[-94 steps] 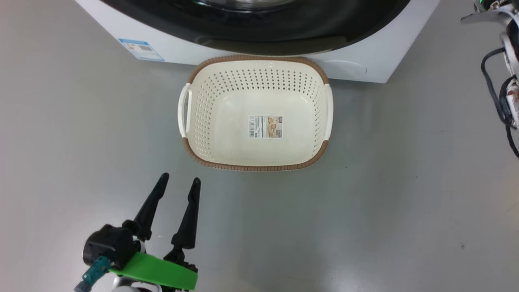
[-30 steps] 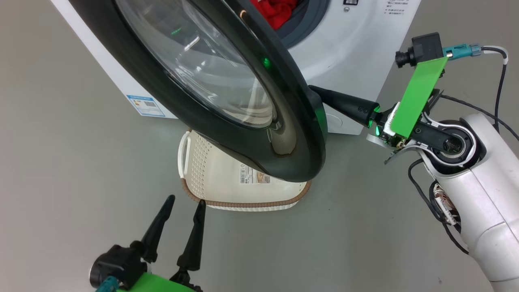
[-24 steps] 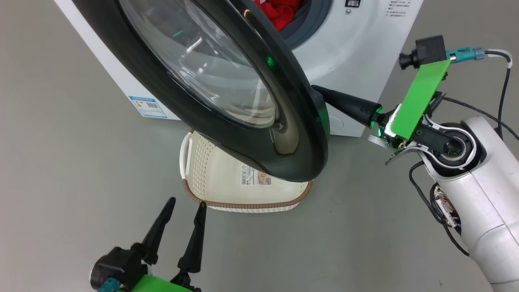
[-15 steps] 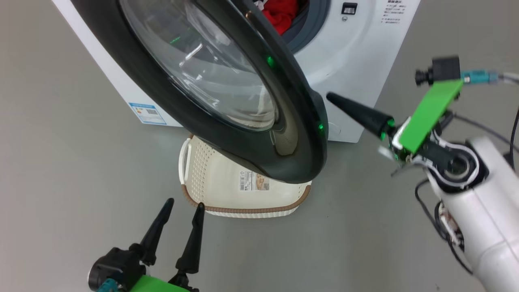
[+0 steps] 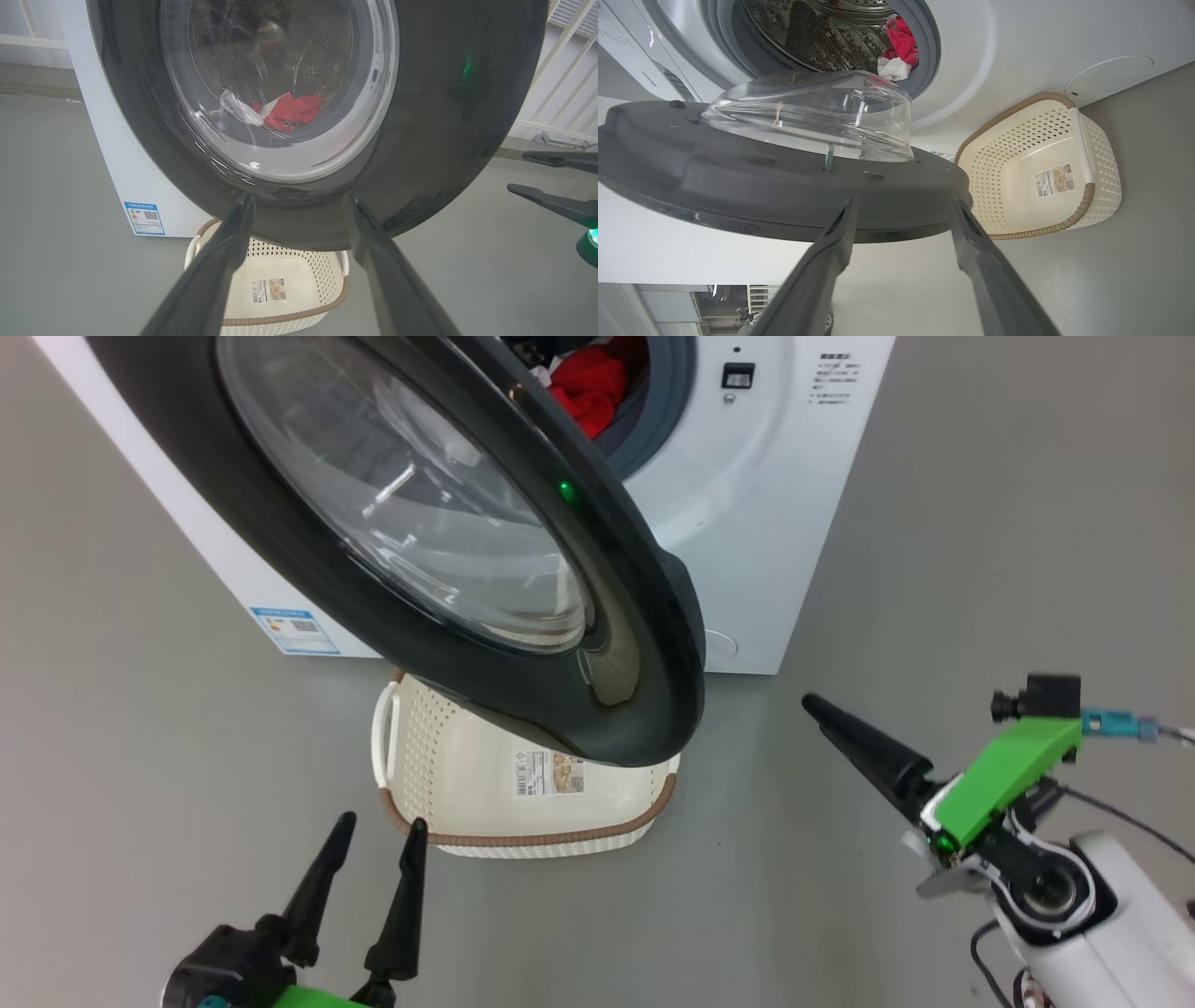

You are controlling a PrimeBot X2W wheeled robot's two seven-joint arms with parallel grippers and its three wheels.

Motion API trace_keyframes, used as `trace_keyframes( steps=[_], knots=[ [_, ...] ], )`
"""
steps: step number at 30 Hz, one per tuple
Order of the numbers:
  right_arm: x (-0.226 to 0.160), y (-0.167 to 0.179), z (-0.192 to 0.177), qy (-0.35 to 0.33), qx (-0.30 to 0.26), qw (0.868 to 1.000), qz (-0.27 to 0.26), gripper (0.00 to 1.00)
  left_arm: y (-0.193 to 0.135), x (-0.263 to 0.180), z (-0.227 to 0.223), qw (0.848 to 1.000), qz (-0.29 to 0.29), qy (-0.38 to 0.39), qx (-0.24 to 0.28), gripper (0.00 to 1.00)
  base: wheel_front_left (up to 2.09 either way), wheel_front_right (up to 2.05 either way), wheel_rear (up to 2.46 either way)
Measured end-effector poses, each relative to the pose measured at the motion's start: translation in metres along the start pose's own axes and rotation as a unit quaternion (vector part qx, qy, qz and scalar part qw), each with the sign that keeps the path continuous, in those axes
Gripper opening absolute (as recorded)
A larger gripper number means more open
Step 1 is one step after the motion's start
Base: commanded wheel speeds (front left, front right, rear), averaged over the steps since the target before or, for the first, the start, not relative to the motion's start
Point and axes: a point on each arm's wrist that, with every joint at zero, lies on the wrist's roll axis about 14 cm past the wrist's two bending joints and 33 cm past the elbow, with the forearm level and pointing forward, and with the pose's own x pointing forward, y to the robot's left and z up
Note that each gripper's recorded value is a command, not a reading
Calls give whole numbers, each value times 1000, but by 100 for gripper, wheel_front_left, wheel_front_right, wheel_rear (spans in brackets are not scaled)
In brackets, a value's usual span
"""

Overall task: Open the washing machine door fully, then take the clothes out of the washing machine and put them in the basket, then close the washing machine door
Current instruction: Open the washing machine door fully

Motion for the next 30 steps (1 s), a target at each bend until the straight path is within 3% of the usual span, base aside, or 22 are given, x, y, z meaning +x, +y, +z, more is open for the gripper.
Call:
trace_keyframes(
  steps=[12,20,27,30],
  knots=[
    [-47,-60,11,-113,-12,990,-89,100,-6,6,-5,1000,-11,6,1,100,0,0,0],
    [-73,-74,39,-208,-153,958,-129,100,-7,7,-8,1000,-13,11,0,100,0,0,0],
    [-79,-86,23,-181,-249,940,-148,100,-6,7,-11,1000,-11,15,-1,100,0,0,0],
    [-82,-81,36,-201,-275,928,-149,100,-6,8,-12,1000,-11,16,1,100,0,0,0]
  ],
)
